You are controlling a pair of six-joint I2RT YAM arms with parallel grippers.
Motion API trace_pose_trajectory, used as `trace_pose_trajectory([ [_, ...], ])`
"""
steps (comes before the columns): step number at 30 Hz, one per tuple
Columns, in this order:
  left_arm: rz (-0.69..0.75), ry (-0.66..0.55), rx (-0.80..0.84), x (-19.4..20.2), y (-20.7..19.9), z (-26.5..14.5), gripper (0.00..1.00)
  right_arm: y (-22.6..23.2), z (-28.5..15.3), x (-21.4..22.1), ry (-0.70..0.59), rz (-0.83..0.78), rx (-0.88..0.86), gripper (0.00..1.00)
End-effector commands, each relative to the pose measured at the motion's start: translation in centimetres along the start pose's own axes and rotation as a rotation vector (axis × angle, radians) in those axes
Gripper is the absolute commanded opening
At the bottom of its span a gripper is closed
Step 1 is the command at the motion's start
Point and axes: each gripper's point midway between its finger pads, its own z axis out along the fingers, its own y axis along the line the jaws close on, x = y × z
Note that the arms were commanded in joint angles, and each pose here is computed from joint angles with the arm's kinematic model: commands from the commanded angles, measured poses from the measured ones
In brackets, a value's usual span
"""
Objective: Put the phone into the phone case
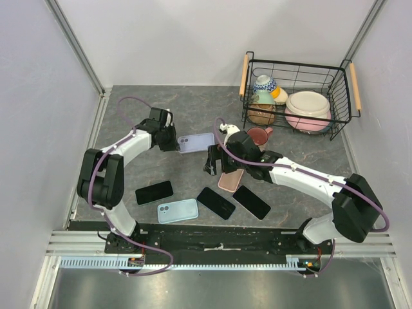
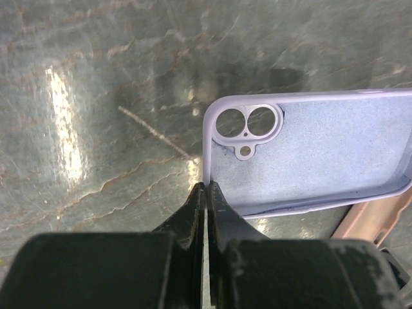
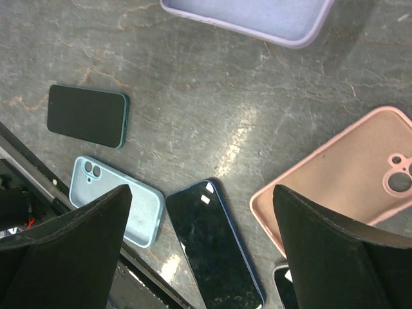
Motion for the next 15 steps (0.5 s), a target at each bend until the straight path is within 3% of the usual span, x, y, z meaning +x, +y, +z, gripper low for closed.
trace_pose_trajectory([
  [1,0.027,0.106,-0.062,1.8,1.3,0.3,0.02,0.0,-0.7,-0.3,0.023,0.015,0.0,0.98],
  [8,0.041,0.139,-0.113,2.1,2.0,-0.3,0.05,-0.2,-0.9,1.6,0.101,0.027,-0.003,0.98],
  [12,0.049,0.142,-0.136,1.3,1.8,-1.6,0.68,0.1,-1.0,2.0,0.116,0.042,-0.022,0.98],
  [15,0.055,0.114,-0.115,0.7,1.0,-3.4,0.72,0.4,-1.1,1.4,0.111,0.038,-0.026,0.98],
])
